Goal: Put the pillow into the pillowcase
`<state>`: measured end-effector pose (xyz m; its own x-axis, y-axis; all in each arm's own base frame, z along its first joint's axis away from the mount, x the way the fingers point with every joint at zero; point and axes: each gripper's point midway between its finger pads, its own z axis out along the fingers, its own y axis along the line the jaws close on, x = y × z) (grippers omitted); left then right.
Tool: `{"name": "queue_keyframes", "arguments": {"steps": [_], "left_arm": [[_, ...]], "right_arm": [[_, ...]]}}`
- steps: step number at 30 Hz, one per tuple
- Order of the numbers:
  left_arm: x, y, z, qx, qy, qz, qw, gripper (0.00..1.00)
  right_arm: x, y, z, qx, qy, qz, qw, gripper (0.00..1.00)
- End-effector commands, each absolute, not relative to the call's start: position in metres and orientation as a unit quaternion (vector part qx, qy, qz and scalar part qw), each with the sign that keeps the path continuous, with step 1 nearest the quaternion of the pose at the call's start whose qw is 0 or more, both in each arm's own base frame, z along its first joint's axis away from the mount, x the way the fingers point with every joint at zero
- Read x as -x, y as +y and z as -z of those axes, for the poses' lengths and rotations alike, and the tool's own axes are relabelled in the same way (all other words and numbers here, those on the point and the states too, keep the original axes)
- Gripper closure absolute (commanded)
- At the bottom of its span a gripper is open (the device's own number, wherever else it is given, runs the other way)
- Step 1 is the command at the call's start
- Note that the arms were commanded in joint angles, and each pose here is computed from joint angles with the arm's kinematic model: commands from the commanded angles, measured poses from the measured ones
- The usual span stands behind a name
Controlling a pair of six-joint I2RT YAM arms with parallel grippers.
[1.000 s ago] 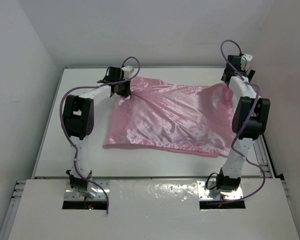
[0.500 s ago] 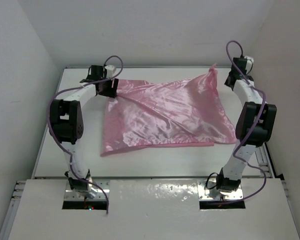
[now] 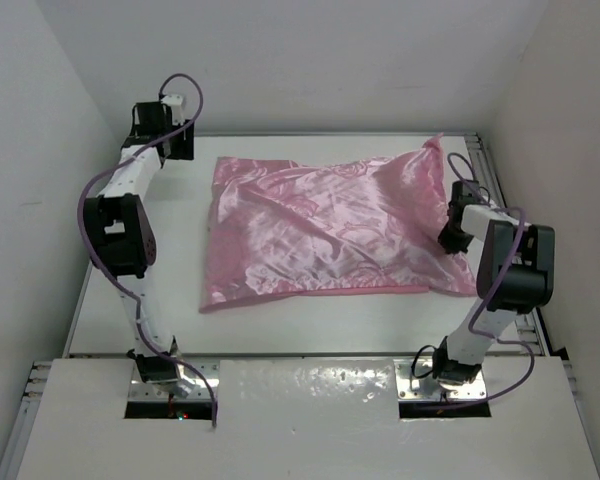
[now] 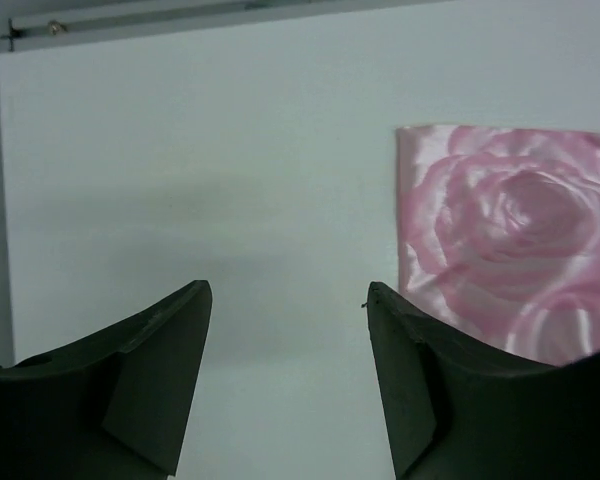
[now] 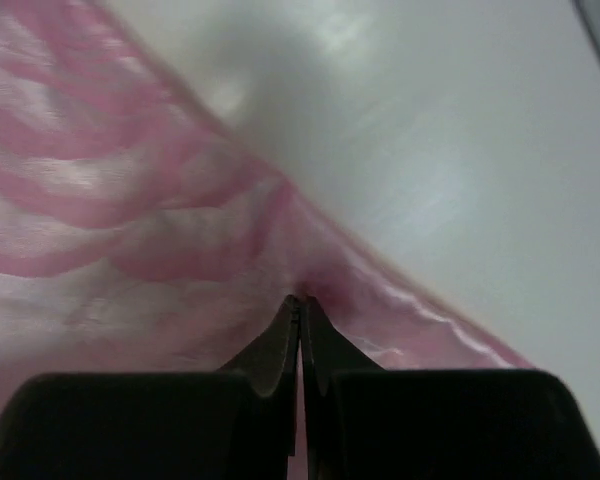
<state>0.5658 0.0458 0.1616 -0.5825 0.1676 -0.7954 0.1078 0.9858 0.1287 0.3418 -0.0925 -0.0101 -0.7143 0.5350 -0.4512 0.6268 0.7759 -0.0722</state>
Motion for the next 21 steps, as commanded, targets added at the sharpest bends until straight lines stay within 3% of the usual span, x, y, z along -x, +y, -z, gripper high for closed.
{"name": "queue_keyframes", "arguments": {"steps": [1, 5, 8, 14, 17, 18, 19, 21], "left_arm": [[-0.587, 0.039, -0.114, -0.078, 0.899, -0.039, 0.430, 0.38], [-0.614, 0.015, -0.095, -0.084, 0.893, -0.022, 0.442, 0.27], [-0.625, -0.001, -0.085, -0.093, 0.889, -0.003, 0.448, 0.24], [-0.627, -0.017, -0.050, -0.102, 0.897, -0.026, 0.430, 0.23], [-0.629, -0.018, -0.046, -0.107, 0.897, -0.028, 0.427, 0.24], [-0.629, -0.019, -0.048, -0.111, 0.896, -0.023, 0.429, 0.23], [-0.630, -0.019, -0.049, -0.113, 0.895, -0.021, 0.430, 0.24], [-0.631, -0.023, -0.053, -0.119, 0.892, -0.010, 0.436, 0.32]], "right_arm": [[-0.316, -0.115, -0.004, -0.387, 0.888, 0.133, 0.213, 1.00], [-0.275, -0.128, 0.003, -0.417, 0.879, 0.155, 0.173, 1.00], [-0.256, -0.135, 0.000, -0.428, 0.872, 0.173, 0.161, 1.00], [-0.299, -0.119, -0.047, -0.308, 0.898, 0.209, 0.237, 0.98], [-0.351, -0.097, -0.090, -0.257, 0.895, 0.201, 0.305, 0.83], [-0.364, -0.093, -0.096, -0.253, 0.893, 0.197, 0.317, 0.62], [-0.377, -0.089, -0.104, -0.256, 0.889, 0.186, 0.332, 0.51], [-0.423, -0.081, -0.123, -0.264, 0.878, 0.136, 0.375, 0.40]]}}
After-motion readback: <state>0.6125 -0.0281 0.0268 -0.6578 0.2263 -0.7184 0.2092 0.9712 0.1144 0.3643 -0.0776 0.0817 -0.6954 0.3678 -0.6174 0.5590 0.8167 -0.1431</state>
